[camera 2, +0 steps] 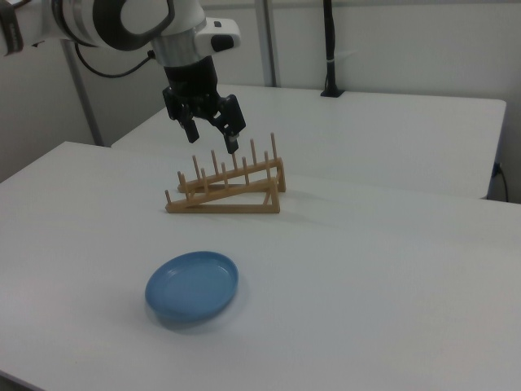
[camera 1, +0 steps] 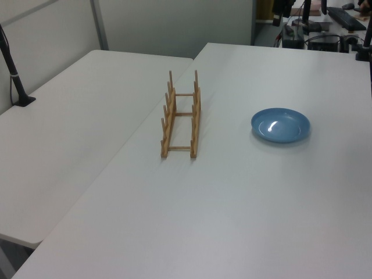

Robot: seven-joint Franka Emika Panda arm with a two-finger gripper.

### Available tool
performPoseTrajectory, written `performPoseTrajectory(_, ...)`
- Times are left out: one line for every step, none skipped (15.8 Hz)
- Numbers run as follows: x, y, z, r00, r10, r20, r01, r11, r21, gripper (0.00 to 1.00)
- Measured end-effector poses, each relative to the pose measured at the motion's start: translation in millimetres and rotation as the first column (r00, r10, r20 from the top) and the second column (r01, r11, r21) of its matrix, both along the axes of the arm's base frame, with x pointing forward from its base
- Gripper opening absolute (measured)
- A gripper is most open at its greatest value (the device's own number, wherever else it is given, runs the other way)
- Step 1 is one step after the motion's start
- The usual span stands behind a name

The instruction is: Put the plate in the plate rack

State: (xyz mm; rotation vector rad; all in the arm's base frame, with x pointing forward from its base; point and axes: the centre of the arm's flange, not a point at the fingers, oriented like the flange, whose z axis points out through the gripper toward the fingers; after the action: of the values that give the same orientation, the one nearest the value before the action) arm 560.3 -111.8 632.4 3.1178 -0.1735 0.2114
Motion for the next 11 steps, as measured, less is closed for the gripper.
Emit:
performPoseTrajectory(0.0, 0.0, 0.0, 1.000, 0.000, 0.000, 0.000, 1.000, 0.000, 1.00)
performPoseTrajectory(0.0, 0.0, 0.0, 1.000, 0.000, 0.000, 0.000, 1.000, 0.000, 1.00)
performPoseTrajectory(0.0, 0.0, 0.0, 1.000, 0.000, 0.000, 0.000, 1.000, 0.000, 1.00)
performPoseTrajectory(0.0, -0.1, 0.0, 1.000, 0.000, 0.000, 0.000, 1.000, -0.001, 1.00)
performPoseTrajectory(-0.1, -0.5, -0.1, 1.000, 0.003, -0.001, -0.003, 1.000, -0.005, 1.00)
performPoseTrajectory(0.1, -1.0, -0.7, 1.000, 0.018, -0.004, -0.018, 1.000, -0.011, 1.00)
performPoseTrajectory(0.5, -1.5, -1.8, 0.999, 0.050, -0.008, -0.050, 0.999, -0.019, 1.00)
performPoseTrajectory(1.1, -2.0, -3.4, 0.995, 0.094, -0.013, -0.094, 0.995, -0.026, 1.00)
performPoseTrajectory(1.5, -3.1, -5.1, 0.990, 0.140, -0.022, -0.141, 0.989, -0.039, 1.00)
performPoseTrajectory(0.5, -4.9, -7.5, 0.984, 0.175, -0.046, -0.177, 0.982, -0.057, 1.00)
performPoseTrajectory(-1.2, -7.1, -9.5, 0.978, 0.194, -0.074, -0.200, 0.977, -0.079, 1.00)
